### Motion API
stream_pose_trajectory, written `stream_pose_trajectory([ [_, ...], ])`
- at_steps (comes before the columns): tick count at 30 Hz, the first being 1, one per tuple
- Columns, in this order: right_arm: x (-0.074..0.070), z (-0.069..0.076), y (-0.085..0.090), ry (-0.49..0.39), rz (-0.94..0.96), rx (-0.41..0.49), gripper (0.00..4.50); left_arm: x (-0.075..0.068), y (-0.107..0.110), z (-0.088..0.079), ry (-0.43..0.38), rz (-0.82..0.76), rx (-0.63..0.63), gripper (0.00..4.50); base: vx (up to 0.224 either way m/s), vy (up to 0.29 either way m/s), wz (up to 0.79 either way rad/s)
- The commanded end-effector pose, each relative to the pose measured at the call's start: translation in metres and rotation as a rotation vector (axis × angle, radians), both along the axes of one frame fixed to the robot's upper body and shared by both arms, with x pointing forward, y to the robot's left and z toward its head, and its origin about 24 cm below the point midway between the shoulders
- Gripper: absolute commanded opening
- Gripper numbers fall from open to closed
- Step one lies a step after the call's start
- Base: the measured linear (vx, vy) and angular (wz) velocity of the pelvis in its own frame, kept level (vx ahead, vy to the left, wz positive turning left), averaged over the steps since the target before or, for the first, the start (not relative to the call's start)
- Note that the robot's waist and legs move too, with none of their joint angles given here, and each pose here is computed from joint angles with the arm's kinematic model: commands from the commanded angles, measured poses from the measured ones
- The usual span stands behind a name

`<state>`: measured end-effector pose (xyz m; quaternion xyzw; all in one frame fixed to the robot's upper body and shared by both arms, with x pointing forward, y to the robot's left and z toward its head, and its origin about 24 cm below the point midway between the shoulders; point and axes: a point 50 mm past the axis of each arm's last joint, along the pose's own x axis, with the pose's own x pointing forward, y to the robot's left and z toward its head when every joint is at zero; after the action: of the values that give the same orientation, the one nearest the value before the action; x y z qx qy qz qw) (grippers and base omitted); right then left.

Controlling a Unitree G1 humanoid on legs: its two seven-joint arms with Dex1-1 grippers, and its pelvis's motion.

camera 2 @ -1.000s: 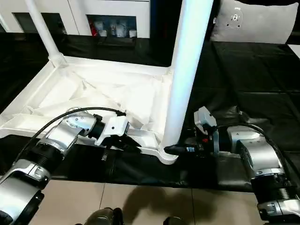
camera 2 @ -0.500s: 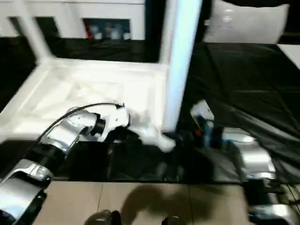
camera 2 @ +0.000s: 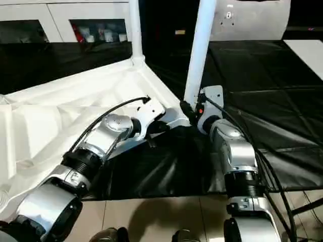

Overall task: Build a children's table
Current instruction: Rotate leg to tighten

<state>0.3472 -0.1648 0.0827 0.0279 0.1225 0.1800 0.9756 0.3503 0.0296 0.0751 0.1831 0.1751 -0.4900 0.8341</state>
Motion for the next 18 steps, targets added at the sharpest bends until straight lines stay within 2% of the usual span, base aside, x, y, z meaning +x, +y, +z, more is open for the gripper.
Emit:
stream_pose_trajectory([
  [1, -0.005, -0.016, 0.003, 0.061, 0.011, -0.004, 2.75, -0.008, -0.014, 0.002, -0.01, -0.089, -0.031, 0.0, 0.0, 0.0, 0.0],
  [2, -0.005, -0.016, 0.002, 0.057, 0.011, -0.006, 2.75, -0.008, -0.013, 0.002, -0.011, -0.088, -0.029, 0.0, 0.0, 0.0, 0.0],
  [3, -0.006, -0.015, -0.002, 0.037, 0.022, -0.014, 3.06, -0.006, -0.008, 0.001, -0.012, -0.081, -0.018, 0.0, 0.0, 0.0, 0.0],
  [8, -0.011, -0.012, -0.011, 0.004, 0.053, -0.027, 3.5, -0.004, 0.002, 0.0, -0.023, -0.086, 0.005, 0.0, 0.0, 0.0, 0.0],
  [13, -0.019, -0.007, -0.027, -0.029, 0.144, -0.045, 3.8, -0.003, 0.017, -0.002, -0.032, -0.12, 0.042, 0.0, 0.0, 0.0, 0.0],
  [18, -0.029, 0.002, -0.039, -0.06, 0.29, -0.072, 4.25, -0.008, 0.029, -0.006, -0.03, -0.233, 0.079, 0.0, 0.0, 0.0, 0.0],
])
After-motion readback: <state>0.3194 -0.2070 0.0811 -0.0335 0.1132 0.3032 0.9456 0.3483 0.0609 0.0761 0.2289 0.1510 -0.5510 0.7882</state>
